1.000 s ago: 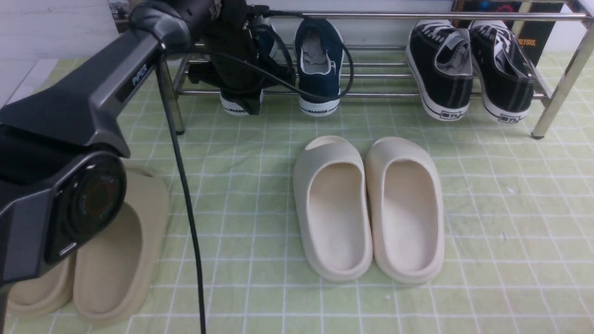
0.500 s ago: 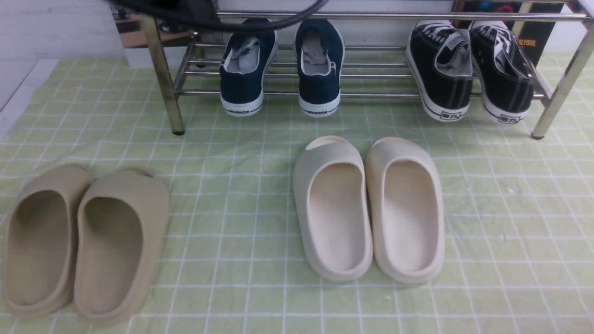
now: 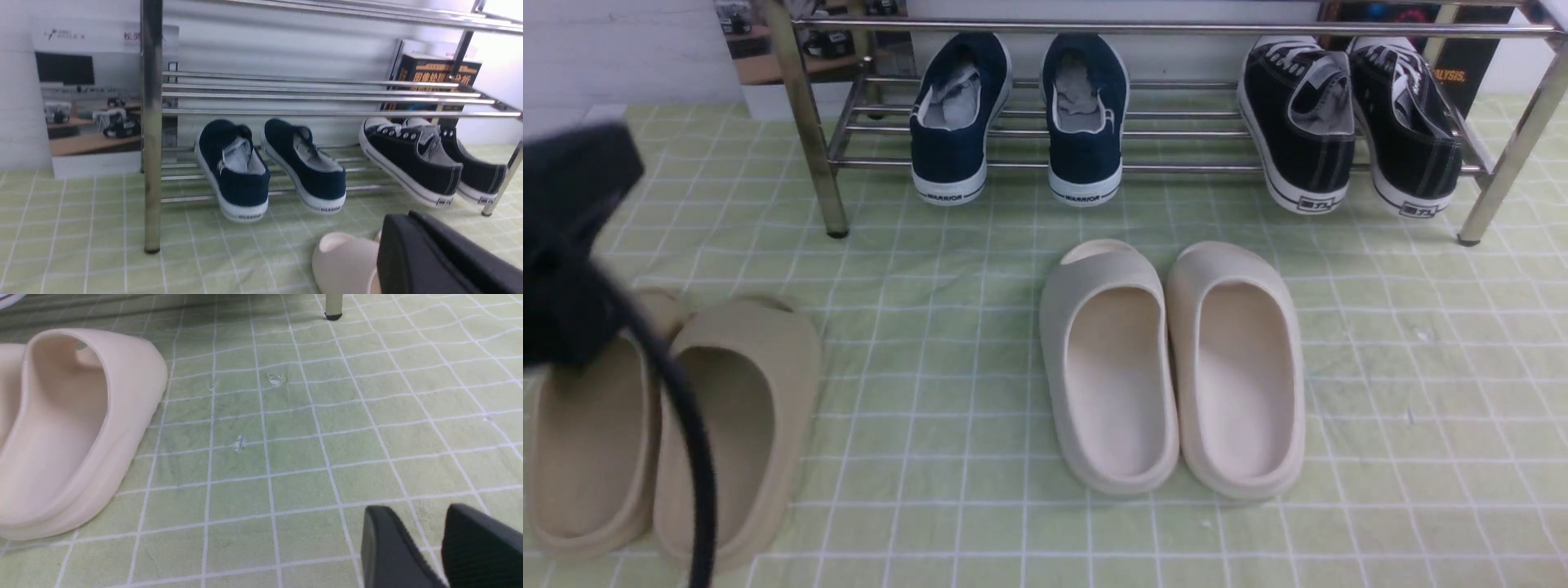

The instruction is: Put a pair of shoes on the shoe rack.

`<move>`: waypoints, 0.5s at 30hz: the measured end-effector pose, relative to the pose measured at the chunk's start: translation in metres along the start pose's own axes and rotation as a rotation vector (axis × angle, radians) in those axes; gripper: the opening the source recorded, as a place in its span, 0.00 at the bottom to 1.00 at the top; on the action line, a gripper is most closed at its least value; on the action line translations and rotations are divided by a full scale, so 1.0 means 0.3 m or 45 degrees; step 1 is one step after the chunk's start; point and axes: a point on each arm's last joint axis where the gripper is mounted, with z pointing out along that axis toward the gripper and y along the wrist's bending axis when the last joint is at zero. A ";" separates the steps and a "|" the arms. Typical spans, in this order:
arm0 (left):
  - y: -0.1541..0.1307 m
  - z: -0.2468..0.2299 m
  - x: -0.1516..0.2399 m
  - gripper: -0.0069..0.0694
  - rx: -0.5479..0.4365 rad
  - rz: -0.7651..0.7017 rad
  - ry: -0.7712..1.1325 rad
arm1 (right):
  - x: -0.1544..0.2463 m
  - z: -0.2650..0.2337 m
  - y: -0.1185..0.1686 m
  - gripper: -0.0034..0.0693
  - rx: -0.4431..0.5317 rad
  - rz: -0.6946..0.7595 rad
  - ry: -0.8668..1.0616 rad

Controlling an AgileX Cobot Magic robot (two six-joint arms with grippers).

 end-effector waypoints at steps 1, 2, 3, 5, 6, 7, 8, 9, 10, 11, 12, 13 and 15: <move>0.007 -0.027 0.046 0.07 -0.001 0.000 0.000 | 0.000 0.000 0.000 0.38 0.000 0.000 0.000; 0.015 -0.039 0.096 0.07 -0.006 -0.002 0.024 | 0.000 0.000 0.000 0.38 0.000 0.000 0.000; 0.016 -0.043 0.105 0.07 -0.005 -0.006 0.026 | 0.000 0.000 0.000 0.38 0.000 0.000 0.000; 0.032 -0.085 0.218 0.07 -0.007 -0.024 0.052 | 0.000 0.000 0.000 0.38 0.000 0.000 0.000; 0.038 -0.099 0.258 0.07 -0.008 -0.029 0.057 | 0.000 0.000 0.000 0.38 0.000 0.000 0.000; 0.044 -0.111 0.294 0.07 -0.008 -0.032 0.060 | 0.000 0.000 0.000 0.38 0.000 0.000 0.000; 0.048 -0.122 0.328 0.07 -0.007 -0.037 0.061 | 0.000 0.000 0.000 0.38 0.000 0.000 0.000; 0.052 -0.129 0.352 0.07 -0.006 -0.042 0.061 | 0.000 0.000 0.000 0.38 0.000 0.000 0.000; 0.054 -0.132 0.364 0.07 -0.006 -0.045 0.061 | 0.000 0.000 0.000 0.38 0.000 0.000 0.000; 0.060 -0.141 0.408 0.07 -0.005 -0.063 0.065 | 0.000 0.000 0.000 0.38 0.000 0.000 0.000; 0.064 -0.145 0.434 0.07 -0.004 -0.076 0.069 | 0.000 0.000 0.000 0.38 0.000 0.000 0.000; 0.067 -0.147 0.459 0.07 -0.005 -0.084 0.075 | 0.000 0.000 0.000 0.38 0.000 0.000 0.000; 0.073 -0.150 0.495 0.07 -0.007 -0.090 0.090 | 0.000 0.000 0.000 0.38 0.000 0.000 0.000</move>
